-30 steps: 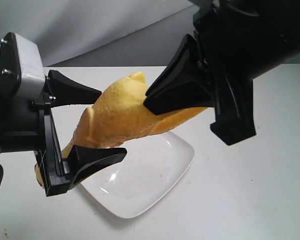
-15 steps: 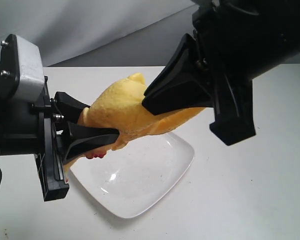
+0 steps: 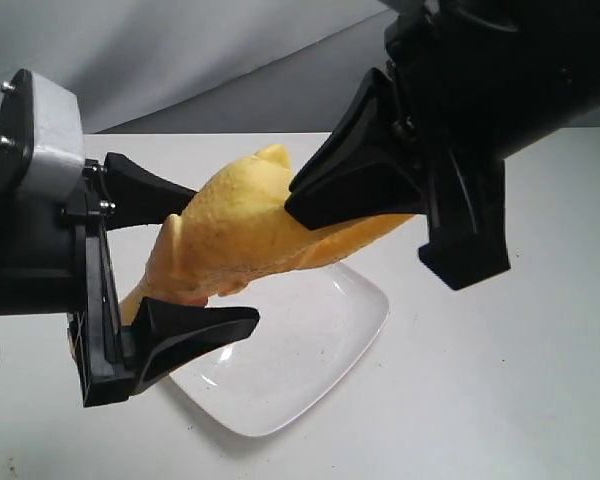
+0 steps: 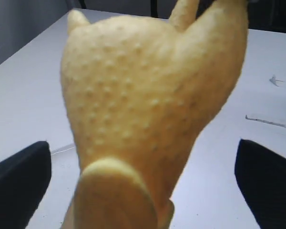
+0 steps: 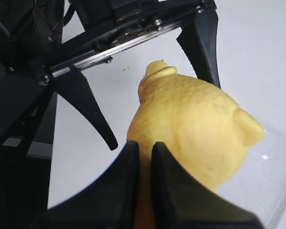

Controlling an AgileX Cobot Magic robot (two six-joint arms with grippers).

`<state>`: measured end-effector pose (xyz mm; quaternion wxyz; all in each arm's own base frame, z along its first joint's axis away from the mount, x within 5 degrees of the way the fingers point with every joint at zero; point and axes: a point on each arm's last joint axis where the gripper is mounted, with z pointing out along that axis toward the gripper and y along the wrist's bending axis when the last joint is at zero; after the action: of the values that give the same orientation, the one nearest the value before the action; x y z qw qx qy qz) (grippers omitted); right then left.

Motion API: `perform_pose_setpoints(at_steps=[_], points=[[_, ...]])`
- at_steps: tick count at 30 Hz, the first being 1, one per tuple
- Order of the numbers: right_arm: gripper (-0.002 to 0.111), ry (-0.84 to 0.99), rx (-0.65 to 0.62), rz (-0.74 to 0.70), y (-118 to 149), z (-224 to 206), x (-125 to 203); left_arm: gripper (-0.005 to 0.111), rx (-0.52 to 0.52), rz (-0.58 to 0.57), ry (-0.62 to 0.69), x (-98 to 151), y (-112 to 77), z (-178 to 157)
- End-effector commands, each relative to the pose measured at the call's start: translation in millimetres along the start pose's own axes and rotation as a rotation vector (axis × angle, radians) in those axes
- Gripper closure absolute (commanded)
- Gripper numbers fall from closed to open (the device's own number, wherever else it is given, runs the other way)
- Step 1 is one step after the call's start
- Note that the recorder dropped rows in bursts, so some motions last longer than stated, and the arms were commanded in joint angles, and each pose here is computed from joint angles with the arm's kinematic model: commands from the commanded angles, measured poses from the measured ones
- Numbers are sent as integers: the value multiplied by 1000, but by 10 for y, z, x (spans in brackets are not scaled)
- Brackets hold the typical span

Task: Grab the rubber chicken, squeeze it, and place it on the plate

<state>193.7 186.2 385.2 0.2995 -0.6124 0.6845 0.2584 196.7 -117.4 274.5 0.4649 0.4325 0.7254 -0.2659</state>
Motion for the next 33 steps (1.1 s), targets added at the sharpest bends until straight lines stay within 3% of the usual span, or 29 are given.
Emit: perform_pose_setpoints(at_steps=[1,5,13,18,22,33], points=[[108,-65,78,-8,-57,-20,-74,3,-80,7,-59,-136,-38,-158],[108,-91,185,-17,-200,27,-92,3,-198,78,-162,-317,-156,-470],[108,-53,296,-68,-555,471,95,3,-423,96,-416,-545,-475,-1160],[108,-8,374,-144,-574,844,401,3,-450,141,-491,-573,-628,-1357],[108,13,443,-163,-520,1017,610,3,-464,143,-500,-575,-633,-1381],[108,23,389,-89,-435,1066,724,3,-470,139,-498,-570,-624,-1377]])
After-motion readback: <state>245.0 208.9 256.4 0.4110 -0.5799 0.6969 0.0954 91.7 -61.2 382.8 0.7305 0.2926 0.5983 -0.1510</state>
